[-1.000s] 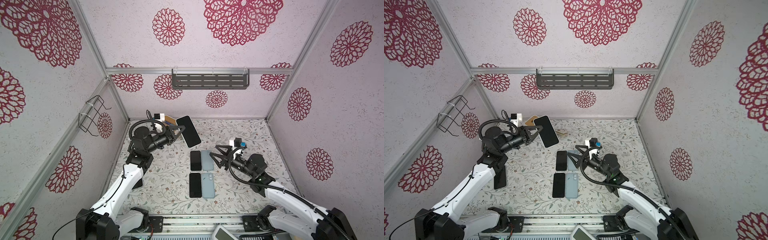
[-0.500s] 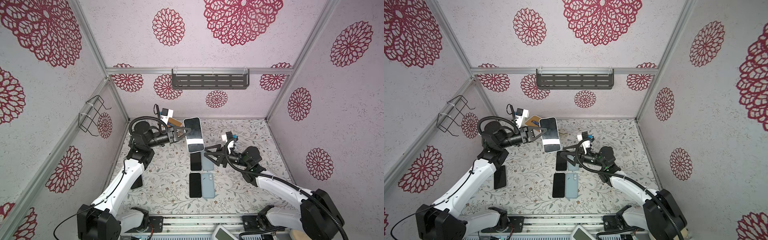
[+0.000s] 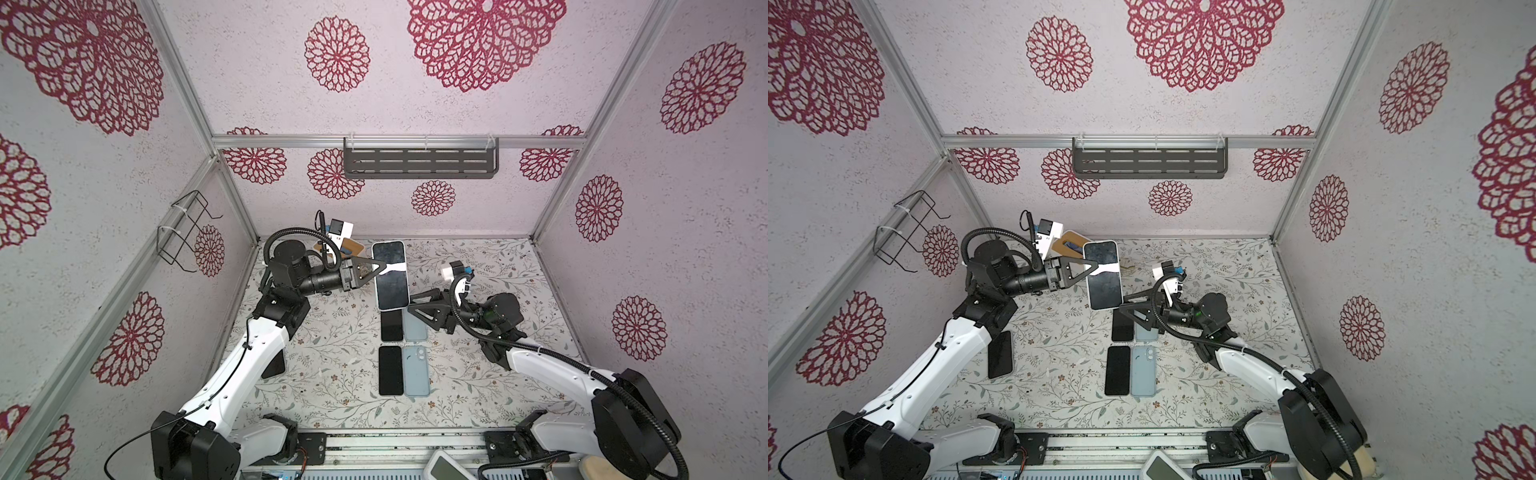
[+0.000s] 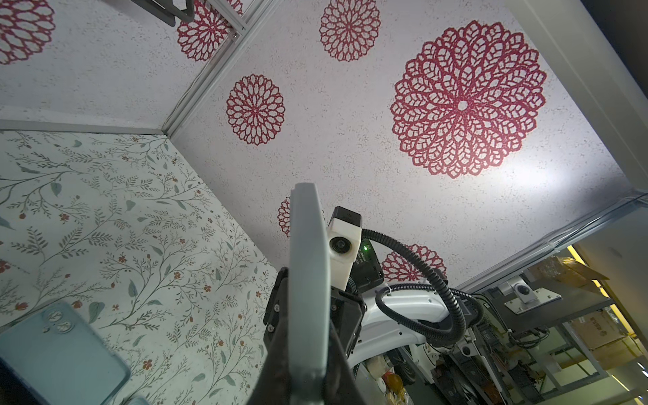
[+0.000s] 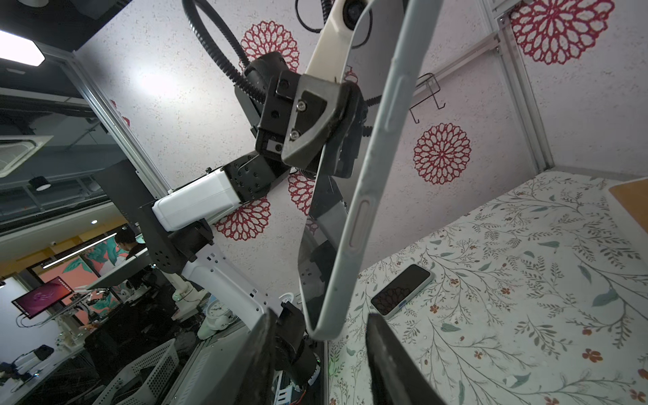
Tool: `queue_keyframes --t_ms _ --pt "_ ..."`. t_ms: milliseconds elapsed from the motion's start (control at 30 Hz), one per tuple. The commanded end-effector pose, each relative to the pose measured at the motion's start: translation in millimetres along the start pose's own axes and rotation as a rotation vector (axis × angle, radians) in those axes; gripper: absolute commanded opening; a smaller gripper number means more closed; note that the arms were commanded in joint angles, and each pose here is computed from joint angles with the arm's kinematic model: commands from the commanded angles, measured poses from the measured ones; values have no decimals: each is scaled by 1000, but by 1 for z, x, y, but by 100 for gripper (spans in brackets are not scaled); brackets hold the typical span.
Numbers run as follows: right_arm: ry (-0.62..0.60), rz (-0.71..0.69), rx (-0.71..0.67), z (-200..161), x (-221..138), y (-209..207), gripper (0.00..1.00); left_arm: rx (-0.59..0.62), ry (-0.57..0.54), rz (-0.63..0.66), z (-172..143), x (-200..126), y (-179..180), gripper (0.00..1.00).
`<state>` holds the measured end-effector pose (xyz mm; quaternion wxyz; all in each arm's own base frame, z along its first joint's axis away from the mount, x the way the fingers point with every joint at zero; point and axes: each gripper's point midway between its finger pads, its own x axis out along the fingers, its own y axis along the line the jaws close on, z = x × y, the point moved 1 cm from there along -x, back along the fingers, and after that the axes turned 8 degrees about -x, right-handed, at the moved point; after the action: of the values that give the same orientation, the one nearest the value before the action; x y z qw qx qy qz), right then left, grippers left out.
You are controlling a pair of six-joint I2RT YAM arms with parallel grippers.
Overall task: Take the phone out of the phone case
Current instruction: Remove the phone case from the phone.
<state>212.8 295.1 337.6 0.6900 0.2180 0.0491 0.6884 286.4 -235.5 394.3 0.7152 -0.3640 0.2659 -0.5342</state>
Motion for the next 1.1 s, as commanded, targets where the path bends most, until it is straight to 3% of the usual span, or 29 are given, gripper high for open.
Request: queue_keyframes --t_ms 0,300,567,600,633,700,767,900,1067 --pt "-46 75 -77 22 3 19 38 90 -14 -47 7 -2 -26 0" --pt "-55 131 -74 22 7 26 10 65 -34 -33 13 2 -18 0" --pt "-26 180 -114 17 10 34 3 -41 -79 -12 24 12 8 0" --pt "-17 181 -115 16 10 33 5 -48 -91 -11 26 13 10 0" --pt "-14 174 -110 15 11 31 13 -47 -107 -6 28 11 11 0" --pt "-28 149 -99 15 11 26 47 -37 -164 19 32 7 14 0" --pt "-67 110 -99 17 10 22 63 -46 -247 37 39 2 17 0" --pt "-100 27 -113 13 16 12 70 -111 -418 28 47 -6 34 0" --pt "-149 -54 -116 17 18 3 69 -140 -560 60 44 -14 47 0"
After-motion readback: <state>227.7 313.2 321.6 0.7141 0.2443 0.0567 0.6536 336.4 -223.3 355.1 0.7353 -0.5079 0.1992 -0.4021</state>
